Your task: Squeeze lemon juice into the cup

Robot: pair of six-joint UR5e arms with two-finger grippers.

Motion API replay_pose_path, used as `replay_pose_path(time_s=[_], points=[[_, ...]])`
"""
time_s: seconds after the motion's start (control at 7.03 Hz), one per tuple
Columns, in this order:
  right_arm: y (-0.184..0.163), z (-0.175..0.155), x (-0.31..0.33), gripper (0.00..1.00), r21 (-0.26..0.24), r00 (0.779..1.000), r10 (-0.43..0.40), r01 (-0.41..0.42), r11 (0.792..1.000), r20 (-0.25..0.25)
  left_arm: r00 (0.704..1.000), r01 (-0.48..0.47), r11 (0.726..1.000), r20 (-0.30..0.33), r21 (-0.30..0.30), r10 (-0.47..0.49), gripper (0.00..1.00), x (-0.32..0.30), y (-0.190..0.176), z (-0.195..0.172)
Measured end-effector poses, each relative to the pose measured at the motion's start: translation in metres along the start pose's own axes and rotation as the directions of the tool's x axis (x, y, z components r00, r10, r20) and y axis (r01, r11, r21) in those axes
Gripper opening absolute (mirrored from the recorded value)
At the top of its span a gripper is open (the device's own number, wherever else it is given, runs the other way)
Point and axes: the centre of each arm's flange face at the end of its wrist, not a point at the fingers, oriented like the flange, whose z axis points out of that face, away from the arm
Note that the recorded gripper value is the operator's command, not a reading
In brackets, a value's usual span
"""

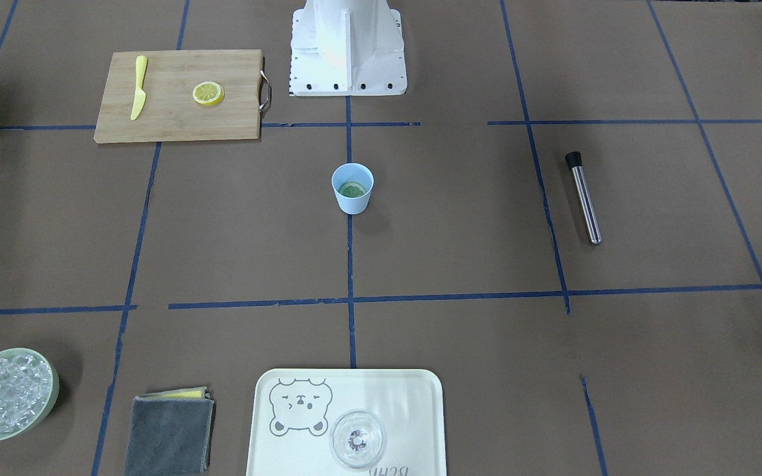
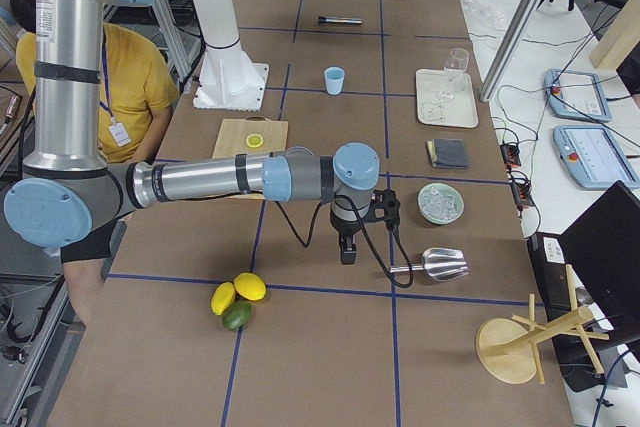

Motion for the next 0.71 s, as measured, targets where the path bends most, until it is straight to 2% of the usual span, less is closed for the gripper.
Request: replay_pose_path(time_s=[0.28,0.43,0.71], points=[[-0.003,-0.011,-0.002,1.00,0.010,1.000,-0.007,0.007,1.000,-0.001,1.000,0.016,0.998,-0.016,0.057,-0.015,1.00,0.007,-0.010,-0.010],[0.000,-0.011,0.000,1.00,0.007,1.000,-0.003,0.003,1.000,-0.005,0.997,0.073,0.993,-0.021,0.090,-0.072,1.00,0.009,-0.011,-0.011],[0.003,-0.011,0.001,1.00,0.002,1.000,0.002,-0.002,1.000,-0.009,0.991,0.135,0.985,-0.015,0.104,-0.135,1.00,-0.003,0.006,0.002]])
